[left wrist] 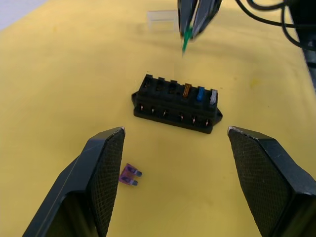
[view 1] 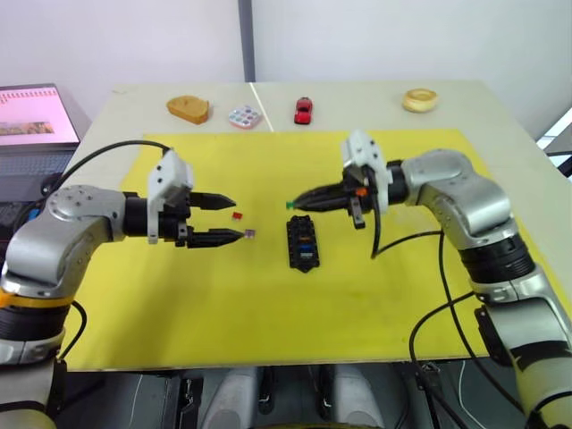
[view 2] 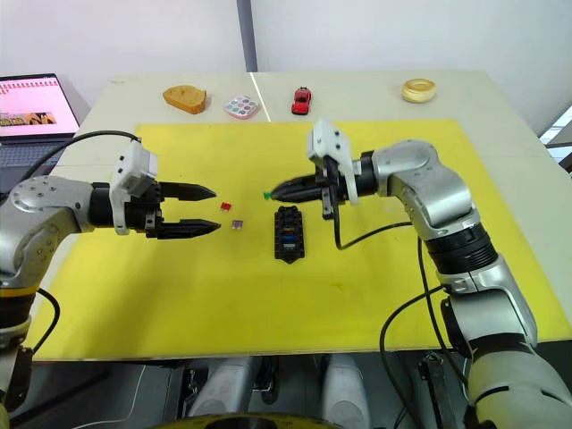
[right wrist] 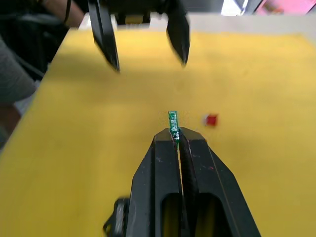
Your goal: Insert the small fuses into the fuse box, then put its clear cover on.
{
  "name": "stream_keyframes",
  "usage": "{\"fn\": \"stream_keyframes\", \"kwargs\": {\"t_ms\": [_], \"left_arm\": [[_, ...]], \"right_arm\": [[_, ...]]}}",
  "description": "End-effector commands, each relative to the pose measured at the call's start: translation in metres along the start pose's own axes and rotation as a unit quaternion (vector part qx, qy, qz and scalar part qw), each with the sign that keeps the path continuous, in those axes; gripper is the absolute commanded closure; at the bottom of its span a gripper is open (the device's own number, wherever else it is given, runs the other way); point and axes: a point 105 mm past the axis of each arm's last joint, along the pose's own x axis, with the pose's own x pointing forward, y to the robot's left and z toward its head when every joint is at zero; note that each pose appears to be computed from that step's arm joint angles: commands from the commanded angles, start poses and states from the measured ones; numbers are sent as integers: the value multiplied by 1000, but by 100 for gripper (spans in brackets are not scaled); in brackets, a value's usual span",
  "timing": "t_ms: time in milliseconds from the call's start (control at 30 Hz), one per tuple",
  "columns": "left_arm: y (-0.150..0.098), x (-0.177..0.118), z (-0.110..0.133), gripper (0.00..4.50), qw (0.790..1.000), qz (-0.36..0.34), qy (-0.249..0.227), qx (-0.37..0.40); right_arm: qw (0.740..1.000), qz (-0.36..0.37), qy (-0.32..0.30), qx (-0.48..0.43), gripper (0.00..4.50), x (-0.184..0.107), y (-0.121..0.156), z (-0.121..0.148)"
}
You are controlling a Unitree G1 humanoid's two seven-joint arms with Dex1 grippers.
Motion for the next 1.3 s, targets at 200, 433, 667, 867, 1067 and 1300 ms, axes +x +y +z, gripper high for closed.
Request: {"fn": "stream_keyframes", "kwargs": {"t_ms": [200, 433, 667, 867, 1067, 1300], "left_arm": [[-20, 0, 5, 105, 1000, 15, -11, 6], [-16, 0, -3, 105, 999, 44, 2, 16], [-16, 2, -4, 105, 999, 44, -3, 11], [-16, 3, -4, 105, 999, 44, -5, 9], [-16, 3, -6, 105, 999, 44, -5, 6], [-16, 3, -9, 105, 999, 45, -2, 4]], "right_arm": [[999, -10, 31, -40, 450, -3, -8, -19], [997, -12, 50, -49, 450, 1, -10, -27], [996, -20, 71, -52, 450, 2, -13, -34], [995, -13, 90, -51, 450, 2, -10, -39], [995, -6, 82, -48, 450, 3, -8, -36], [996, -4, 70, -51, 450, 5, -7, -28]]}}
